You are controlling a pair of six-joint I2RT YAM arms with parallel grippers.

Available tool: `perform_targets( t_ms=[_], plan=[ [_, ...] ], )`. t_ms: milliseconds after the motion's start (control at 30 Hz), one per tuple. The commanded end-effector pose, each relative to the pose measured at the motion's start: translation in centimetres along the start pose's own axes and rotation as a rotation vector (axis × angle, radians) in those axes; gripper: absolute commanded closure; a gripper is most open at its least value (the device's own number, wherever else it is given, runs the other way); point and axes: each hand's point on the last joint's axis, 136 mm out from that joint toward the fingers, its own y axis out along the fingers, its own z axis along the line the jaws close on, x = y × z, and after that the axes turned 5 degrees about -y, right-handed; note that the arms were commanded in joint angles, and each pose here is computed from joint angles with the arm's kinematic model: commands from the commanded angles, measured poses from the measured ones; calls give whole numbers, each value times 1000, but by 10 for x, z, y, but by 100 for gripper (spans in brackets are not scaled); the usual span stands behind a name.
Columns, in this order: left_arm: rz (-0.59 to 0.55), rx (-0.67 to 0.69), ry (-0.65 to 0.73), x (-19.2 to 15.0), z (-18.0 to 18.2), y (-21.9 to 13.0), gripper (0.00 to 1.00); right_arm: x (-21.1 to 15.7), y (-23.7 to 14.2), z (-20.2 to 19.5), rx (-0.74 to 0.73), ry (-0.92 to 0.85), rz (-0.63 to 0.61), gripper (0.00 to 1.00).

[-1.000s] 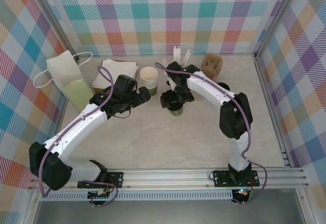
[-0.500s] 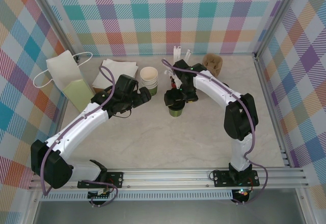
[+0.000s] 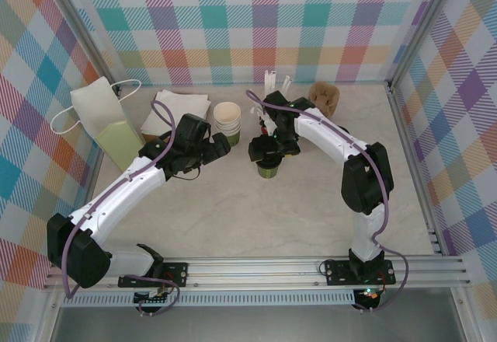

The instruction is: Pack the takeout coffee

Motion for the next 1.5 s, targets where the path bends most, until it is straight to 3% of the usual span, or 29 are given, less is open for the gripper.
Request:
perform_targets(
  t_ms=[0, 1300, 1467],
  plan=[
    [0, 6, 9, 4, 0, -4, 0, -2, -2, 4, 18, -21, 3, 0],
    [-6, 19, 12, 3, 6, -6, 0, -8, 31, 0, 4, -9, 79, 0],
    [-10, 21, 11, 4, 7, -8, 0, -9, 26, -1, 0, -5, 60, 4]
  ],
)
